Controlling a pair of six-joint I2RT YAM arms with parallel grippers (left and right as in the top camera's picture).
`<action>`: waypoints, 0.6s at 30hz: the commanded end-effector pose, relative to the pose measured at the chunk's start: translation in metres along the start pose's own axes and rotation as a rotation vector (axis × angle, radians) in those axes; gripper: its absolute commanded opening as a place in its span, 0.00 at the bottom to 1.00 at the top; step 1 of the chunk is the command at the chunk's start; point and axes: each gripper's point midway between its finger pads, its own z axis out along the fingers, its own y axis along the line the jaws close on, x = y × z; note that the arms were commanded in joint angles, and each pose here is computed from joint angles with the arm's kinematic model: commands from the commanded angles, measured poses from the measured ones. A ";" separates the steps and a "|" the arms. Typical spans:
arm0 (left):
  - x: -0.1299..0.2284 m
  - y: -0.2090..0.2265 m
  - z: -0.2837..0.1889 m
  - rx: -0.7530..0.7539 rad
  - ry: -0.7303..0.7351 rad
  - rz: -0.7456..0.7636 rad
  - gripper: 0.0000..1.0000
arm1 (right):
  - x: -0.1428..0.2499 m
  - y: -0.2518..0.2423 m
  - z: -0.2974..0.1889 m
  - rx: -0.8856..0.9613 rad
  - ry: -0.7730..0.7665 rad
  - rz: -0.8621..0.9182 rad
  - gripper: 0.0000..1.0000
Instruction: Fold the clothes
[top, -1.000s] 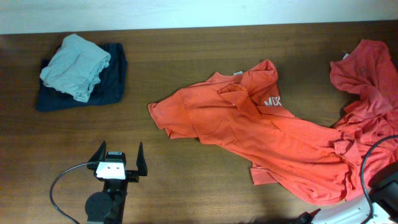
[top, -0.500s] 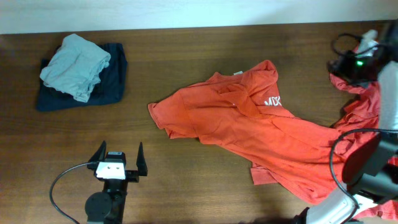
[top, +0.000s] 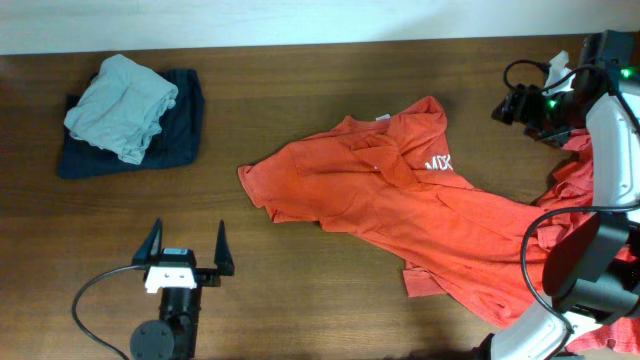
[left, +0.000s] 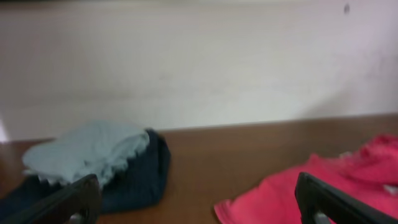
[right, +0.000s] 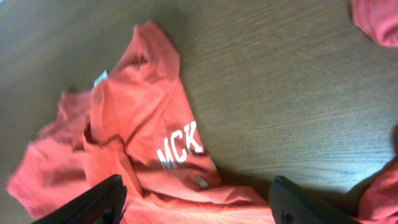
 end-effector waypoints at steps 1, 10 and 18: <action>-0.012 -0.007 0.003 0.042 0.030 -0.001 0.99 | 0.006 0.031 0.003 -0.066 0.018 -0.185 0.73; -0.040 -0.023 0.054 0.140 0.229 -0.008 0.99 | 0.025 0.100 0.022 -0.127 0.040 -0.565 0.43; 0.001 -0.052 0.125 0.297 0.742 -0.084 0.99 | 0.048 0.123 0.039 -0.141 0.087 -0.693 0.34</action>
